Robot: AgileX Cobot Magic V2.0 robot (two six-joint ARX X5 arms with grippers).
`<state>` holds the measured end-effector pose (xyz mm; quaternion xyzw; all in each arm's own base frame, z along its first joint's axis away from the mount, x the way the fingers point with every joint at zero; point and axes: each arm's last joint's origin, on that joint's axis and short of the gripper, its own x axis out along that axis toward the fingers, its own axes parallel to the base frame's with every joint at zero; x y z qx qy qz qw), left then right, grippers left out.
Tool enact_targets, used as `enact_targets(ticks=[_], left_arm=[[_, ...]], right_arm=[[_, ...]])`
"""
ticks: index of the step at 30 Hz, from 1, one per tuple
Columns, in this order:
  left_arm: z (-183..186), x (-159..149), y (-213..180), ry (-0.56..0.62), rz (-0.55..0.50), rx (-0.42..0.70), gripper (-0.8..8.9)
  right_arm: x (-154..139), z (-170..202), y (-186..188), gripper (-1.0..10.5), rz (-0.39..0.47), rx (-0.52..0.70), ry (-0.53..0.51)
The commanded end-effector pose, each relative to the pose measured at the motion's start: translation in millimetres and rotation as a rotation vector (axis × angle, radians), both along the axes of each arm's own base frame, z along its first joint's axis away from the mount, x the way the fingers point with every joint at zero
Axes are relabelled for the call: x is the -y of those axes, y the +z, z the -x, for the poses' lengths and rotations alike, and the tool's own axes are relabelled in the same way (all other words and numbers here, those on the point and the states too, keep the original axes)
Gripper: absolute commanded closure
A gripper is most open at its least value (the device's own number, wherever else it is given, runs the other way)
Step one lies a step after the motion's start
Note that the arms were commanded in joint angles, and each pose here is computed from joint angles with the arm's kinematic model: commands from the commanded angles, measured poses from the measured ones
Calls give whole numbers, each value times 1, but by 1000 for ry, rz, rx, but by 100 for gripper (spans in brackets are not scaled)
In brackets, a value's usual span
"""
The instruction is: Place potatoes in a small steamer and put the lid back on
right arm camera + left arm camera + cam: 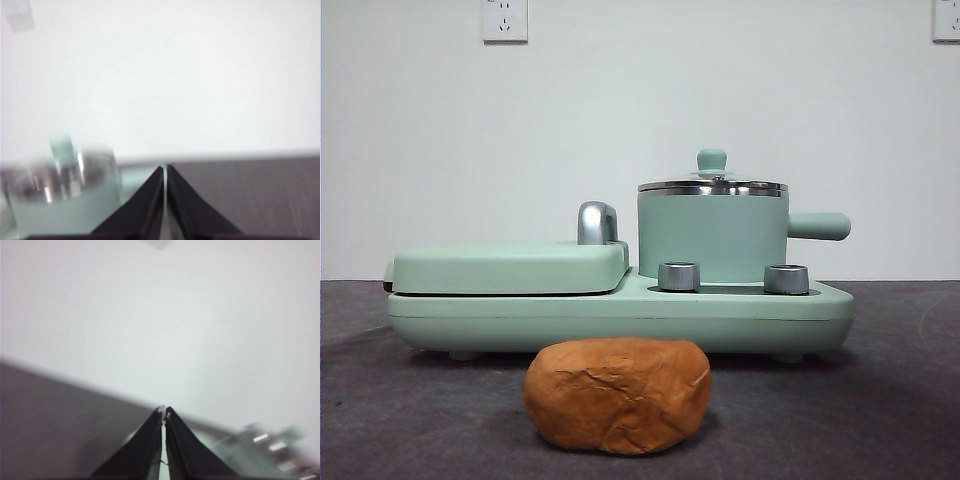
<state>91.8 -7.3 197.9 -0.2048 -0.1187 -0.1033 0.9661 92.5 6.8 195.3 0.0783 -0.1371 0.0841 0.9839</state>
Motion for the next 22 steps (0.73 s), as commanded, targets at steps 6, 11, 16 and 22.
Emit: enact_targets(ticks=[6, 11, 16, 22], left_arm=[[11, 2, 48, -97, 15, -113, 804], [8, 5, 89, -172, -175, -172, 804], [-11, 9, 119, -255, -375, -283, 804], [-44, 15, 139, -383, -619, -388, 805]], right_arm=[[-1, 14, 53, 940, -98, -207, 57], [-4, 14, 88, 940, 48, -330, 136], [-7, 2, 117, 940, 210, -382, 228], [-11, -20, 133, 940, 467, -464, 314]])
